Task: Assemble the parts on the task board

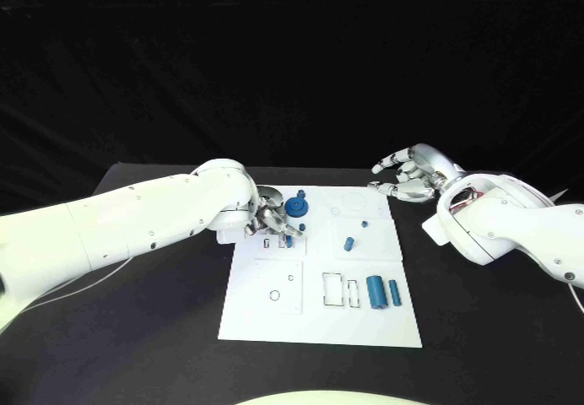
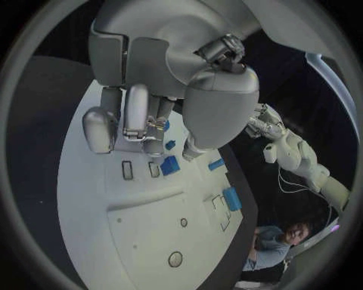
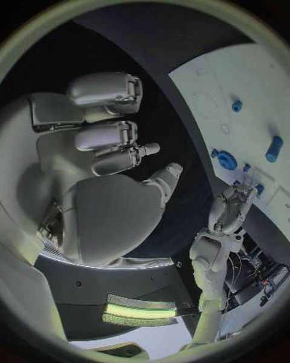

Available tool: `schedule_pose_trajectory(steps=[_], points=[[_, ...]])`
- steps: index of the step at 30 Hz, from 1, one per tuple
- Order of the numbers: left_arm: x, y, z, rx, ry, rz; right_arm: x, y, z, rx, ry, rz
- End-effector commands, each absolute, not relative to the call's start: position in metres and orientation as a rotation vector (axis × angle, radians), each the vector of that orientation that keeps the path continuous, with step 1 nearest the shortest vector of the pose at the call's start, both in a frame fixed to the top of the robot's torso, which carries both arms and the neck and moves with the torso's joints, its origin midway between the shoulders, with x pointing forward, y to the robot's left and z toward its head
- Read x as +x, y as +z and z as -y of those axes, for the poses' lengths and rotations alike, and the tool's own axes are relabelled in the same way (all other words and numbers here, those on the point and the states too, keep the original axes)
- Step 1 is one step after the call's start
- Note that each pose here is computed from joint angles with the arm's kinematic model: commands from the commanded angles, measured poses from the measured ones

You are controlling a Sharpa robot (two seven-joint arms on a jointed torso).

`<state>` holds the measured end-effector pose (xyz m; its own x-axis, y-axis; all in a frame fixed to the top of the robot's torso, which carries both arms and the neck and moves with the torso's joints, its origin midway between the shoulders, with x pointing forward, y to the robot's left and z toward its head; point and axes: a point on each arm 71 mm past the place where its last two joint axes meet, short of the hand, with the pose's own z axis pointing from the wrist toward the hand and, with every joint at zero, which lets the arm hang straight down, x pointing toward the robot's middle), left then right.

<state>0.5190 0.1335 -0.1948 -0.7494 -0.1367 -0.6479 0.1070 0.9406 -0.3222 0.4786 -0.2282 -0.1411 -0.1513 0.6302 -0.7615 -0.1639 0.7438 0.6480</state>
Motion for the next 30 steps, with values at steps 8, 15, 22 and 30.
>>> schedule_pose_trajectory(steps=[8,15,22,30], points=[[0.5178,-0.1971,-0.132,-0.007,-0.443,-2.4,0.4791,-0.1404,0.2252,0.343,0.716,-1.578],[0.517,-0.1975,-0.1305,-0.015,-0.454,-2.405,0.4797,-0.1407,0.2247,0.342,0.713,-1.581],[0.5172,-0.1981,-0.1306,-0.016,-0.454,-2.409,0.4806,-0.1412,0.2253,0.344,0.704,-1.584],[0.5173,-0.1983,-0.1305,-0.02,-0.454,-2.408,0.481,-0.1414,0.2253,0.345,0.701,-1.585]])
